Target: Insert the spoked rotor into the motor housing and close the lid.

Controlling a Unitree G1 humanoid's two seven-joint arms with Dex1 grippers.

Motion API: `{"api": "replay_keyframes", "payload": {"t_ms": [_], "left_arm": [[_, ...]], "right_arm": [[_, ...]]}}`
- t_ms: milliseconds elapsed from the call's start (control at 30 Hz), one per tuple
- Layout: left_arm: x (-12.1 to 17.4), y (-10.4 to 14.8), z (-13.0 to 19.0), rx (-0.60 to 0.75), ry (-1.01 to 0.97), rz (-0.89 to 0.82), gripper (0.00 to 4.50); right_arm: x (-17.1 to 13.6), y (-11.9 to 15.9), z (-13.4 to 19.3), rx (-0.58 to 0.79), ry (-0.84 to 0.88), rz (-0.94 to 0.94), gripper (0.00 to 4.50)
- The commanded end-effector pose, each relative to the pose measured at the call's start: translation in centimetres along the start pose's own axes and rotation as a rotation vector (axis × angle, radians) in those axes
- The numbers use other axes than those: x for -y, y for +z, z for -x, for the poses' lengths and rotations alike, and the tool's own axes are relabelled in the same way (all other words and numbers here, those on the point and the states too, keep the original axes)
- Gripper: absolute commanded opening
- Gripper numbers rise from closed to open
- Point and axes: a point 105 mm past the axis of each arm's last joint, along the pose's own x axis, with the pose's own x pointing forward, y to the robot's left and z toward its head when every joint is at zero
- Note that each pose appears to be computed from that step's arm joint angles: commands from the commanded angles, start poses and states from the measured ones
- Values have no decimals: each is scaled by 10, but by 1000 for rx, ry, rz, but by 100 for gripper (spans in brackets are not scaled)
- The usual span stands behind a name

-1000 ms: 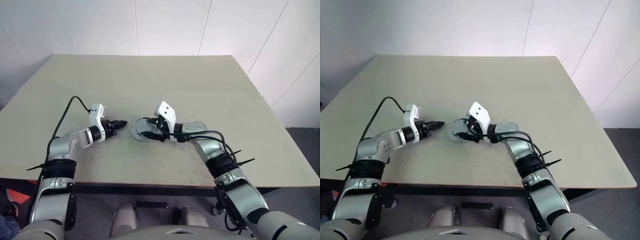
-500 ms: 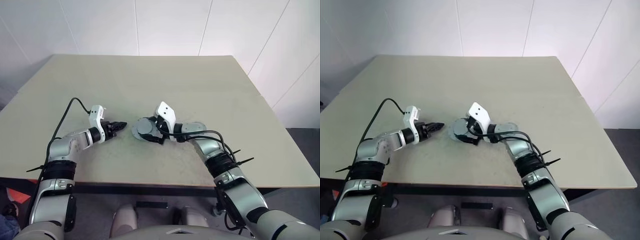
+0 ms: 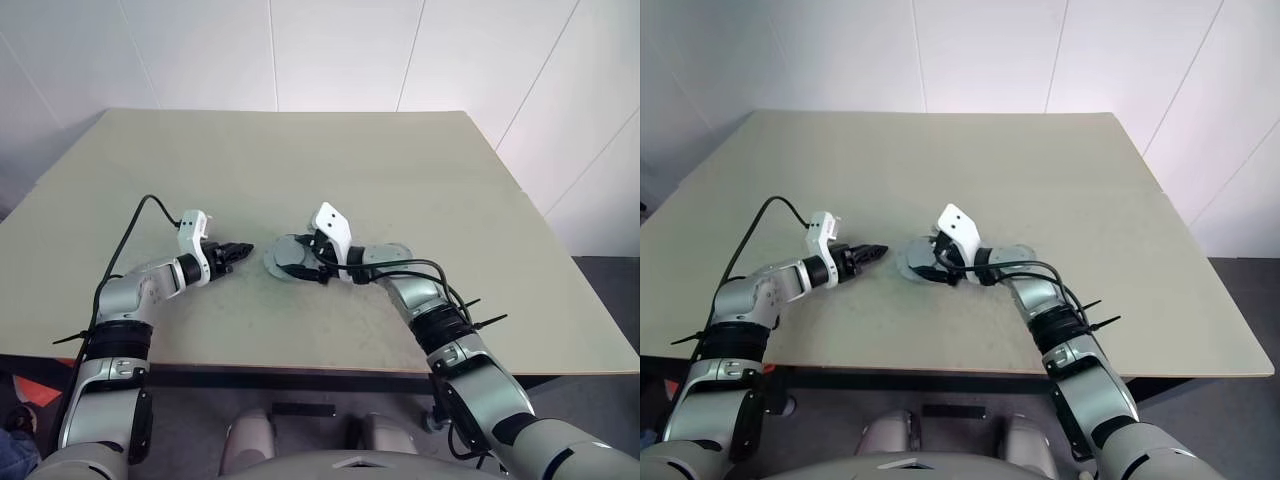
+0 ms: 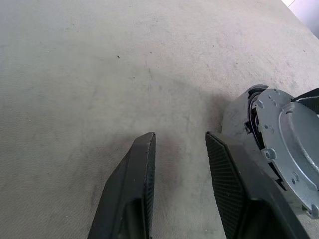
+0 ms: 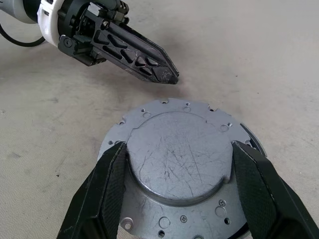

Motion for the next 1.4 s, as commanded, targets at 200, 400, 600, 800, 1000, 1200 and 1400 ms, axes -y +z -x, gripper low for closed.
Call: {"api": "replay_keyframes", "payload": {"t_ms": [200,400,600,800,1000,1200,1400], "left_arm": [[3,13,2,31,-8,-43,174],[3,11,2,25,-8,-42,174],[3,10,2,25,-7,-42,174],[3,10,2,25,-6,-41,174],[4,11,1,25,-8,-40,174],[5,11,1,26,-9,-40,174],[5,10,2,26,-7,-38,174]], "right_arm": [[12,20,2,66,-42,-15,319],[17,15,-1,41,-81,-16,319],[15,12,-1,32,-70,-4,319],[9,13,3,46,-29,-17,319],[10,21,5,85,-16,-56,319],[7,9,2,36,-12,-29,319],[7,-3,2,-6,-21,-8,319]]}}
